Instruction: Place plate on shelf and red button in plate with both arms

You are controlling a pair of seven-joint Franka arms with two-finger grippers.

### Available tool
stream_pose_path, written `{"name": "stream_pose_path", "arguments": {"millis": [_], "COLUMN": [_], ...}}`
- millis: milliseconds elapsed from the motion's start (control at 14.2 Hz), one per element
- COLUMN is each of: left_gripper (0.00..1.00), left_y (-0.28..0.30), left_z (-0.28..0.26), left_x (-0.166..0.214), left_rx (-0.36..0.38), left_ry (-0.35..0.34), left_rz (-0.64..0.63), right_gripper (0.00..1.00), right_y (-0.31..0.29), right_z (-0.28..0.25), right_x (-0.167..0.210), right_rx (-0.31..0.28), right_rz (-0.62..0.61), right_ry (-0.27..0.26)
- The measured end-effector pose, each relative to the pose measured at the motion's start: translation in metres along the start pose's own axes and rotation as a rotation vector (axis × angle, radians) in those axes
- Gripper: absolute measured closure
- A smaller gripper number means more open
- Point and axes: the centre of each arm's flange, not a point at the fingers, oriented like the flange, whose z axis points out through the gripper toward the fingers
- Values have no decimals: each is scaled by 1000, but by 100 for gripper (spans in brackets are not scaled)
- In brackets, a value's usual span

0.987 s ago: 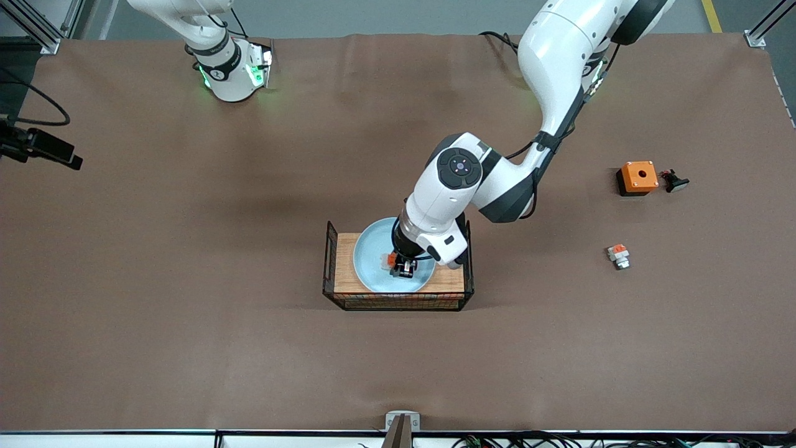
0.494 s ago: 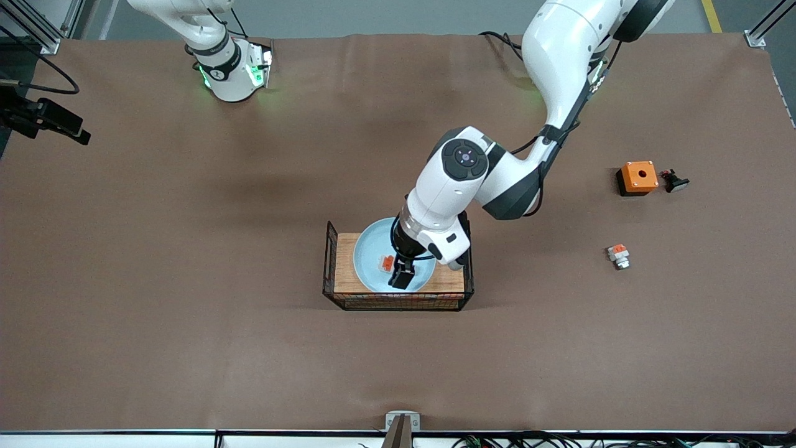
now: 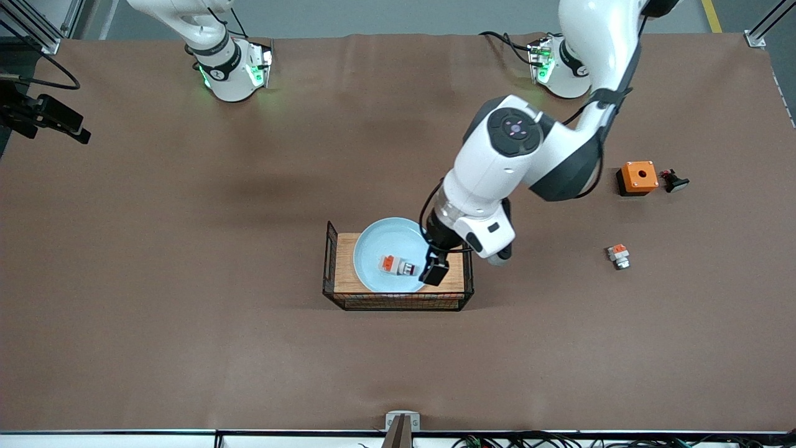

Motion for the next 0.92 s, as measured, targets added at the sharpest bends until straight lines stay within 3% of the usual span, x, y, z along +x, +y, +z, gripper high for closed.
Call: {"name": "stream_pose_path", "arguments": {"millis": [423,705,917], "left_gripper": [0,0,0], "left_y": [-5,2,-5], "left_z": [-70,-87,-95], "left_x": [73,134,166], "left_rx": [162,196,282], "left_ry": [45,48,26], "left_rz": [422,503,617], "right_gripper": [0,0,0], "right_y": [10,12,12], "right_z": [-1,-3,-3], "right_x": [0,-3,-7], "right_rx": [4,5,6], "right_rz": [-30,-28,-28], "right_ry": [7,9,7]}}
